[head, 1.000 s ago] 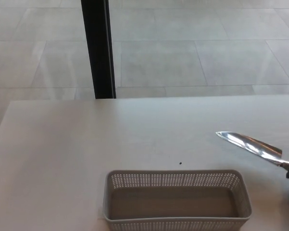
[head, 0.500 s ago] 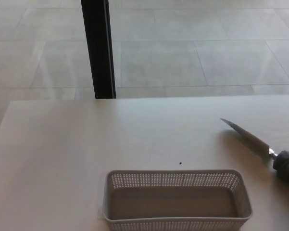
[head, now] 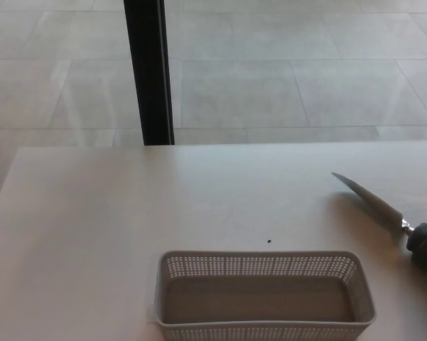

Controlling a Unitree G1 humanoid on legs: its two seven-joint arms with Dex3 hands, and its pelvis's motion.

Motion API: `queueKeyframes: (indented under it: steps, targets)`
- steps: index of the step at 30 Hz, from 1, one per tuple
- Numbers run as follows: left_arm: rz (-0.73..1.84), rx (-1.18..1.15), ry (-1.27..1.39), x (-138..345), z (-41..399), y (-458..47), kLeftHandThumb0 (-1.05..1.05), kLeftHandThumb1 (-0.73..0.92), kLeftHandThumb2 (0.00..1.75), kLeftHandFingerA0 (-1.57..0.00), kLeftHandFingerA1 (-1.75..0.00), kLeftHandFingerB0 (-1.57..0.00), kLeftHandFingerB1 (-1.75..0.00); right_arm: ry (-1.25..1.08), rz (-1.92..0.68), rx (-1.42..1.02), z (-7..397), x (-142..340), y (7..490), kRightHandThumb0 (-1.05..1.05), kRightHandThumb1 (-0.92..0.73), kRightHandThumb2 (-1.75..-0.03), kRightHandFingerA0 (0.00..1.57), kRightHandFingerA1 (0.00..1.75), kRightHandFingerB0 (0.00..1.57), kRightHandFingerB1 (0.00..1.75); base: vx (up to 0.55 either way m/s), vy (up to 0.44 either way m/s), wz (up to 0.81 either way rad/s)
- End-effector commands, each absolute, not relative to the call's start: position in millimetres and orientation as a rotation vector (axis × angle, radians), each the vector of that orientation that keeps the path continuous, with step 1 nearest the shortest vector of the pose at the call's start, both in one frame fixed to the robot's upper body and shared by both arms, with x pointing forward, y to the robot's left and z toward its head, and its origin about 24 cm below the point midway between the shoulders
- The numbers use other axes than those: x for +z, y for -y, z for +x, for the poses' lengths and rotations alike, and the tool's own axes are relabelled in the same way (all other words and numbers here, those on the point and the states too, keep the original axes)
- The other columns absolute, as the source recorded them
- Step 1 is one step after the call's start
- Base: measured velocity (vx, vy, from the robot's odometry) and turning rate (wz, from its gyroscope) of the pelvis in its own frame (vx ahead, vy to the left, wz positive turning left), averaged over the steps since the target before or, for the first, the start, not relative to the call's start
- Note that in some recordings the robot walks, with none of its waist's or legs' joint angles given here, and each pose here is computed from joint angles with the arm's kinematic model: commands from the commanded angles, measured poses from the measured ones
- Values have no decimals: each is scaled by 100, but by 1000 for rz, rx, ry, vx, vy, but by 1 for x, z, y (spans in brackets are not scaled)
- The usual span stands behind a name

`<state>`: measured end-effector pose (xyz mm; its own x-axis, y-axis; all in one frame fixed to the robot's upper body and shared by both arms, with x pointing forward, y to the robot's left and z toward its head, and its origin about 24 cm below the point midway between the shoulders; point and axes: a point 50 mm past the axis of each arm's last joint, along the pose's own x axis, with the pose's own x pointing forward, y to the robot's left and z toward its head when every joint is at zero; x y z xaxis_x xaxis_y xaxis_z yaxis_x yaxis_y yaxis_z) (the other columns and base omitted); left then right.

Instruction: A garden tool is kept on the righthand side and a container is kept on the lefthand side on a desk infront of the robot. the robot uses its right hand to pick up the garden tool and makes a scooping motion inside the container

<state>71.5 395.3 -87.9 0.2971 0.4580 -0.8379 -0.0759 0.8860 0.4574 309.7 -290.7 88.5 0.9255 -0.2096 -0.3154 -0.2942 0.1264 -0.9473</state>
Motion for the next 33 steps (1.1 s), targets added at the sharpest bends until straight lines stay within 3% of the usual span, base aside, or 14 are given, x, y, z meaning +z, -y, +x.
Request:
queueKeyframes:
  steps: [1,10,11,12,15,16,19,22,23,24,29,30,31,33]
  targets:
    - [393,378,-1236,-86,67,-399,-53,69,60,-62,-64,-55,-50,-582,-1284,136,266,127,340,-98,-58,-93,0,0,0,3,0,0,0]
    - [402,389,-1242,-85,69,-400,-49,70,61,-62,-65,-53,-51,-584,-888,-339,178,127,435,-78,-55,-96,0,34,0,36,0,0,0]
    - [433,366,-1236,-84,70,-401,-49,72,61,-60,-65,-52,-51,-575,-746,-464,155,115,454,-65,-68,-61,0,52,6,47,0,0,0]
    - [402,398,-1228,-84,70,-402,-49,68,60,-63,-65,-55,-52,-573,-676,-517,143,108,462,-62,-67,-60,0,54,6,49,0,0,0]
    - [385,411,-1229,-84,68,-402,-49,68,60,-61,-67,-54,-52,-593,-523,-652,112,86,479,-38,-49,-103,5,58,0,53,0,0,0]
    - [378,408,-1229,-84,68,-401,-50,69,60,-57,-66,-52,-51,-651,-512,-747,96,71,485,-66,-53,-85,4,61,7,55,0,0,0]
    - [389,391,-1231,-86,67,-399,-50,69,60,-59,-65,-52,-51,-705,-560,-830,80,54,488,-59,-67,-61,4,69,10,56,0,0,0]
    - [395,394,-1241,-86,68,-399,-49,70,61,-59,-64,-52,-51,-872,-620,-918,52,17,482,-52,-63,-59,20,71,20,54,0,0,0]
    - [397,390,-1240,-86,68,-399,-50,70,61,-60,-65,-53,-51,-874,-596,-965,39,-1,473,-46,-61,-58,62,118,25,59,0,0,0]
    - [395,394,-1239,-86,68,-399,-49,70,61,-60,-65,-52,-51,-891,-565,-997,33,-15,463,-49,-58,-59,61,131,24,65,0,0,0]
    - [416,376,-1260,-89,63,-396,-49,73,61,-61,-65,-52,-51,-854,-392,-1064,26,-30,453,-37,-59,-58,74,127,27,59,0,0,0]
    - [416,381,-1259,-89,62,-397,-49,70,61,-61,-65,-54,-51,-855,-347,-1078,23,-35,449,-36,-58,-57,57,116,21,59,0,0,0]
    - [415,386,-1257,-89,61,-397,-48,71,61,-61,-64,-53,-51,-855,-281,-1092,19,-43,443,-38,-58,-58,67,130,21,59,0,0,0]
    - [416,374,-1270,-89,58,-397,-51,72,62,-57,-63,-50,-49,-883,-285,-1070,12,-50,436,-39,-61,-58,60,110,21,59,0,0,0]
